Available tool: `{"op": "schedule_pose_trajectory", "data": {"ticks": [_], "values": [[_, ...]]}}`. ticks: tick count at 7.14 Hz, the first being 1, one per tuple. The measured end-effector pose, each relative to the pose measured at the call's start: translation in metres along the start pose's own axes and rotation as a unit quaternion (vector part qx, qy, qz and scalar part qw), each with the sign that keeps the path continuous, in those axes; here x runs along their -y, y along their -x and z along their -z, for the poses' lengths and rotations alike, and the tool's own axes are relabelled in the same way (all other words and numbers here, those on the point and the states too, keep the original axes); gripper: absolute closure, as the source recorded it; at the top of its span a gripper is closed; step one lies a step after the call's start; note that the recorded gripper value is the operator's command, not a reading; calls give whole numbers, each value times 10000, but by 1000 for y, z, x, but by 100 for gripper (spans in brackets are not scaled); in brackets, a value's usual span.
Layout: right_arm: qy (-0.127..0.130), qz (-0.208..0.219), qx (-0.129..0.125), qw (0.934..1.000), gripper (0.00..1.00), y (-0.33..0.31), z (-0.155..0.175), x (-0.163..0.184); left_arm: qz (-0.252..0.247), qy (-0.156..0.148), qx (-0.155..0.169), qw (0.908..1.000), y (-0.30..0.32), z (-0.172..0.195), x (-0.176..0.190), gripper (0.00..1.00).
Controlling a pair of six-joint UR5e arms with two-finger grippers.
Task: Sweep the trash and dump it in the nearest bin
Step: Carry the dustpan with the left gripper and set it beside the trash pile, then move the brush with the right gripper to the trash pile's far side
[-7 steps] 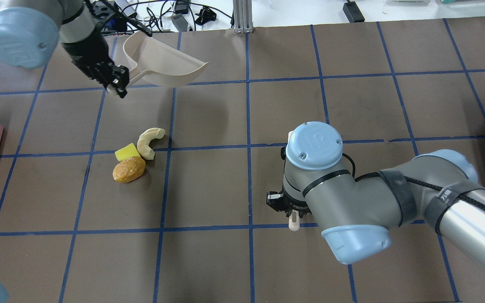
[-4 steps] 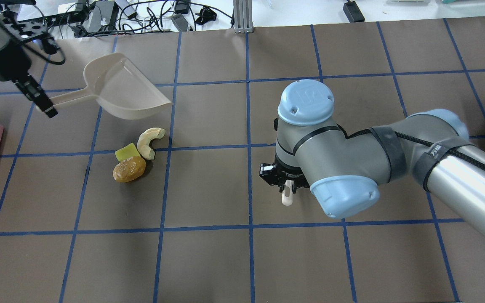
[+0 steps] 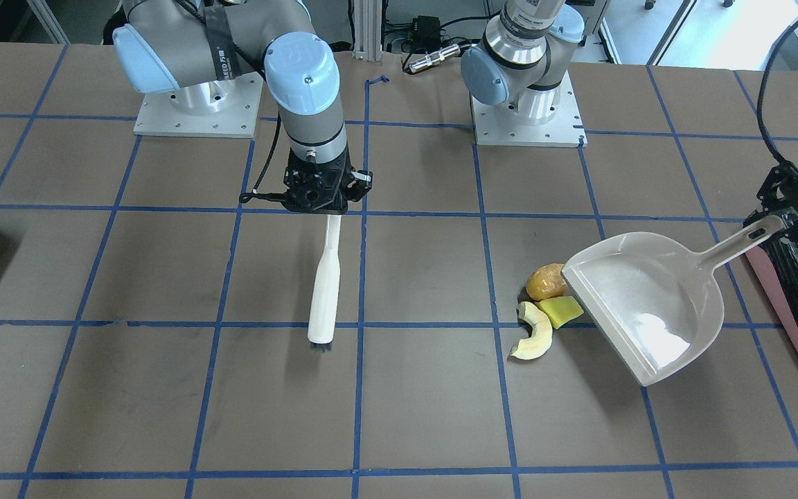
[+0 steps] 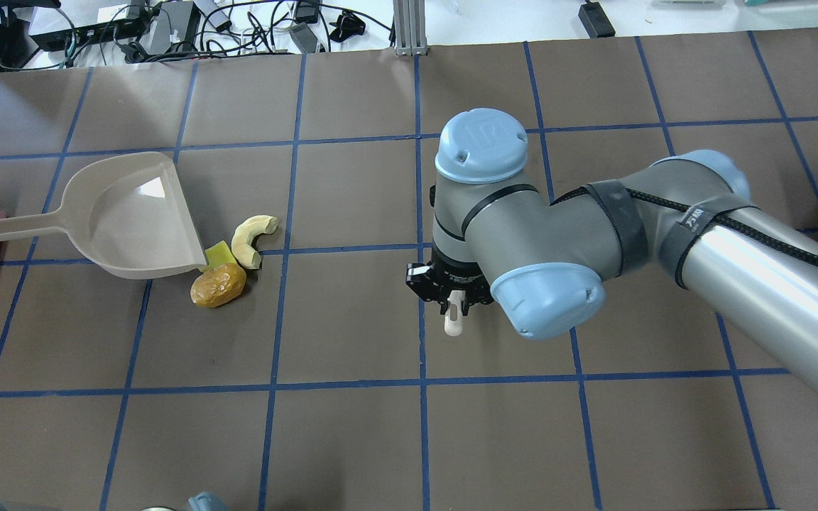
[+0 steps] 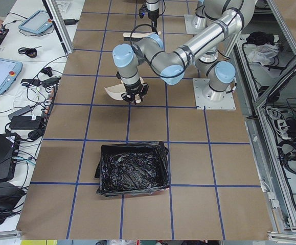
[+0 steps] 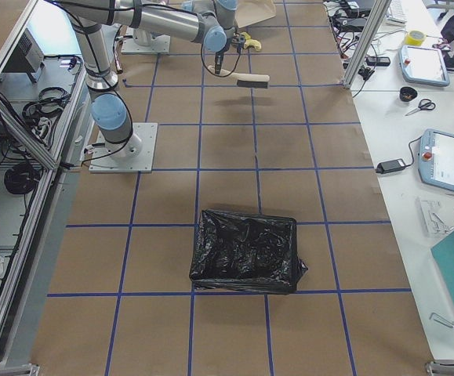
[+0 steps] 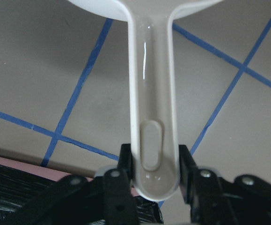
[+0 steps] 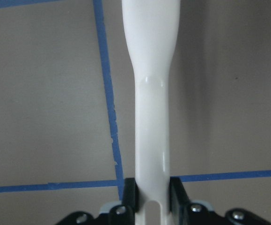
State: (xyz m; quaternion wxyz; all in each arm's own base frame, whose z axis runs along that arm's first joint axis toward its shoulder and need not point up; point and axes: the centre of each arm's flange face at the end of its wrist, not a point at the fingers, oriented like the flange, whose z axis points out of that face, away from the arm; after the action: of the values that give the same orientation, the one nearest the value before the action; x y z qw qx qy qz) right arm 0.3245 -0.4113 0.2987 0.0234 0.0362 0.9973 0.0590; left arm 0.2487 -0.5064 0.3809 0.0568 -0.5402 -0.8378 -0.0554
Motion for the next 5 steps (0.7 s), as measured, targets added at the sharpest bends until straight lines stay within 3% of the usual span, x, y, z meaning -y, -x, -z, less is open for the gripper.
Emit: {"op": "schedule_pose_trajectory", "data": {"ticks": [3,5], "values": [[14,174,18,9998,100,28,-4,5,-1191,-83,-76,9928,17,-35,-35,100],[56,184,72,9998,100,31,-5,5,-1515,9,74,9884,36,-61,-42,100]]}}
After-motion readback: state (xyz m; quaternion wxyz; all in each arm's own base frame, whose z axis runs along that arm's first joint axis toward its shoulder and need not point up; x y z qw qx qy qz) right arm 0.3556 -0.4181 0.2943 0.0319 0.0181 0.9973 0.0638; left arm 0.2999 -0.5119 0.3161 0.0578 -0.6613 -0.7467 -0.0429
